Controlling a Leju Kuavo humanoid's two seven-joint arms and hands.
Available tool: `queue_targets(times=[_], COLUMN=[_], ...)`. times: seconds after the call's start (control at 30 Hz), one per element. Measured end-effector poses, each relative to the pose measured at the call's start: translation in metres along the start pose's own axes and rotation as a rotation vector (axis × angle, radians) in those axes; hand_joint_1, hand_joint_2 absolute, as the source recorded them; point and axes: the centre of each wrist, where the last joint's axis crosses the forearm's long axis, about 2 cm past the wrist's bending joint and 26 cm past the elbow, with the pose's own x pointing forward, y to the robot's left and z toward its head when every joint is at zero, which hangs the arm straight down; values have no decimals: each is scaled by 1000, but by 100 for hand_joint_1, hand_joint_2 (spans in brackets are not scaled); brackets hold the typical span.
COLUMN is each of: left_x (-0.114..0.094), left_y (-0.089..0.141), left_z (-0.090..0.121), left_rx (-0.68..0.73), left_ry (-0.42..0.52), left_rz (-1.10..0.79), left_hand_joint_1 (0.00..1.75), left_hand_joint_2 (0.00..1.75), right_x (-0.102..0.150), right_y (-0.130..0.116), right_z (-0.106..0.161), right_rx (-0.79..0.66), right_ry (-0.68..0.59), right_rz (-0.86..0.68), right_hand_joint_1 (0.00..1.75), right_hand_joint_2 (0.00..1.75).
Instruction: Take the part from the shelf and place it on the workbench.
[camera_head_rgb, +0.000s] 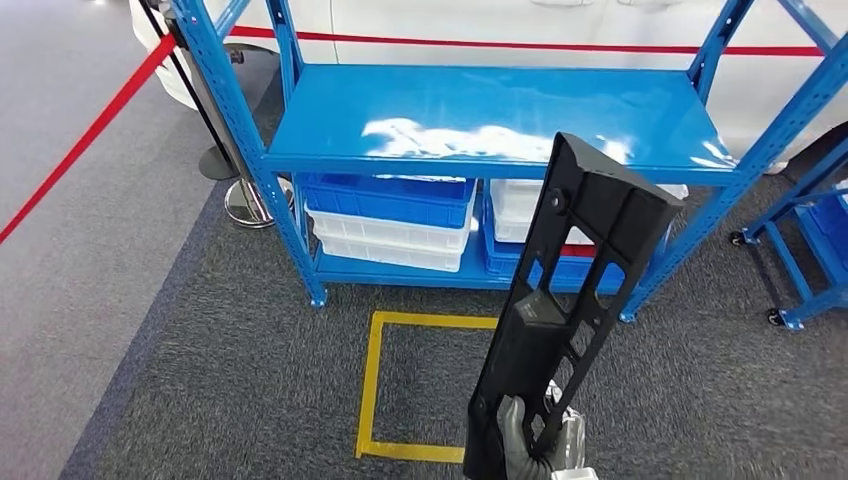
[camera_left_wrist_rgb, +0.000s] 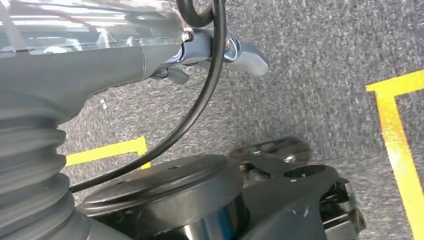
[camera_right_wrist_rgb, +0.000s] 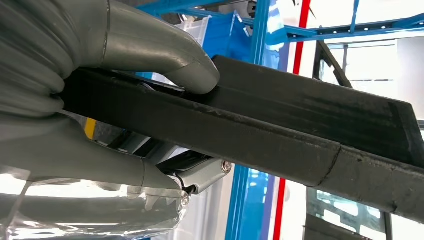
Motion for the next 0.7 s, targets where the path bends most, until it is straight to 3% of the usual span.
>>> queue_targets(times=[0.7], left_x=[2], left_y=[0], left_z=[-1], left_rx=[-23], left_ry=[-1], left_rz=[-28], left_hand_joint_1=[0], left_hand_joint_2=[175], right_x=[1], right_y=[-1], right_z=[0], right_rx=[-11], right_ry=[14], right_rz=[9], right_hand_joint_1=[175], right_hand_joint_2=[175])
